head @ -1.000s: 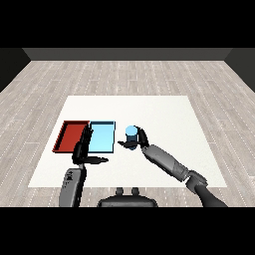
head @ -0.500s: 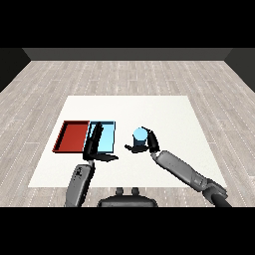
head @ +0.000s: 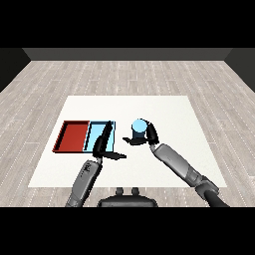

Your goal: Pick the blue can and put it in the blue box

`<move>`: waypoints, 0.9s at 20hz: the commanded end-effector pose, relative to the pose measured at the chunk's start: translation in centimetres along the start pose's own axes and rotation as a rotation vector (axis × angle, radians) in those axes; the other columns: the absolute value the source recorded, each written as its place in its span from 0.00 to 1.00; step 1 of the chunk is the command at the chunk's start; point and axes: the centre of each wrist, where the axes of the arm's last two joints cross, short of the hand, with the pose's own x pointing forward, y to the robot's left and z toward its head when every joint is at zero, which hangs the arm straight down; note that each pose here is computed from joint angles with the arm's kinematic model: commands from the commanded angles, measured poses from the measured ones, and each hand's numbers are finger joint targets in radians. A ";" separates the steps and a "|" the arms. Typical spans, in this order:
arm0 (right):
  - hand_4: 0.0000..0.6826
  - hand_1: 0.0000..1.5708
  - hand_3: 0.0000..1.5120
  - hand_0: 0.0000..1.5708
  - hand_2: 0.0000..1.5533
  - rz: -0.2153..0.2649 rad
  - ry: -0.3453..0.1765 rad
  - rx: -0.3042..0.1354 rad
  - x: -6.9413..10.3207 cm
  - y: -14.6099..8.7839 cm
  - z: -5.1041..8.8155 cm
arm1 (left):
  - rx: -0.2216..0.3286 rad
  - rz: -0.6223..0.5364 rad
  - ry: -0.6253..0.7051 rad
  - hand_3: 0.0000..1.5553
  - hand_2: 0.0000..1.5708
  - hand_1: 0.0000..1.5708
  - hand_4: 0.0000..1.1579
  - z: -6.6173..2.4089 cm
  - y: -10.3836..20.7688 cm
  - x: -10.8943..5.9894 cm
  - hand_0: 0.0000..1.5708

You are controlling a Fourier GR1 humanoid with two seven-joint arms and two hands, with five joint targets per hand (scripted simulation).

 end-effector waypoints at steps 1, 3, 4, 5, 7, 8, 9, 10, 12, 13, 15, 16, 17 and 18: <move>0.86 0.96 0.92 0.96 0.94 0.008 -0.025 0.020 1.4 -0.1 0.3 | -0.035 0.028 0.023 0.00 0.00 0.00 0.00 -1.26 -1.6 0.6 0.00; 0.86 0.95 0.92 0.95 0.94 -0.014 -0.040 -0.029 0.3 -0.4 -0.2 | -0.031 0.023 0.029 0.00 0.00 0.00 0.00 0.06 -3.4 -0.4 0.00; 0.85 0.94 0.91 0.94 0.93 -0.001 -0.045 0.002 0.0 -1.1 -0.6 | -0.034 0.034 0.026 0.00 0.00 0.00 0.00 -0.95 -0.7 -1.1 0.00; 0.85 0.93 0.91 0.93 0.93 0.012 -0.051 -0.013 2.3 -2.6 -0.2 | -0.017 0.030 0.033 0.00 0.00 0.00 0.00 -0.32 -1.6 -1.4 0.00; 0.86 0.92 0.91 0.92 0.93 0.001 -0.060 -0.006 2.0 0.4 -0.9 | -0.013 0.026 0.023 0.00 0.00 0.00 0.00 -1.92 -1.7 -2.4 0.00; 0.86 0.93 0.91 0.93 0.93 0.022 -0.044 -0.020 1.6 -0.4 -0.4 | -0.022 0.044 0.036 0.00 0.00 0.00 0.00 -0.46 -1.0 -0.1 0.00; 0.86 0.93 0.91 0.93 0.93 -0.006 -0.060 -0.015 2.8 0.5 0.1 | -0.034 0.052 0.045 0.00 0.00 0.00 0.00 0.17 -0.8 0.7 0.00; 0.87 0.93 0.91 0.93 0.93 0.017 -0.070 -0.012 4.1 -0.8 -0.9 | -0.039 0.041 0.024 0.00 0.00 0.00 0.00 -1.42 -2.2 -1.0 0.00; 0.87 0.93 0.91 0.93 0.93 0.021 -0.066 0.001 3.7 0.2 -0.2 | -0.056 0.063 0.025 0.00 0.00 0.00 0.00 1.32 -3.1 -0.6 0.00; 0.86 0.92 0.91 0.92 0.92 0.023 -0.061 0.010 1.7 -0.3 -1.0 | -0.039 0.047 0.024 0.00 0.00 0.00 0.00 -0.68 -2.7 -0.9 0.00; 0.86 0.93 0.91 0.93 0.93 0.011 -0.042 0.009 2.1 0.2 0.9 | -0.051 0.039 0.012 0.00 0.00 0.00 0.00 -0.35 -2.4 -0.7 0.00; 0.84 0.94 0.91 0.94 0.93 0.027 -0.037 0.008 2.3 -1.1 -1.4 | -0.047 0.049 0.033 0.00 0.00 0.00 0.00 0.20 -2.6 -2.6 0.00; 0.84 0.94 0.92 0.94 0.93 0.025 -0.050 0.010 1.8 0.2 -1.0 | -0.023 0.033 0.011 0.00 0.00 0.00 0.00 -0.98 -2.8 -0.8 0.00; 0.84 0.94 0.91 0.94 0.93 0.037 -0.041 0.011 2.8 -1.1 0.6 | -0.028 0.003 0.021 0.00 0.00 0.00 0.00 -1.56 -2.0 -1.4 0.00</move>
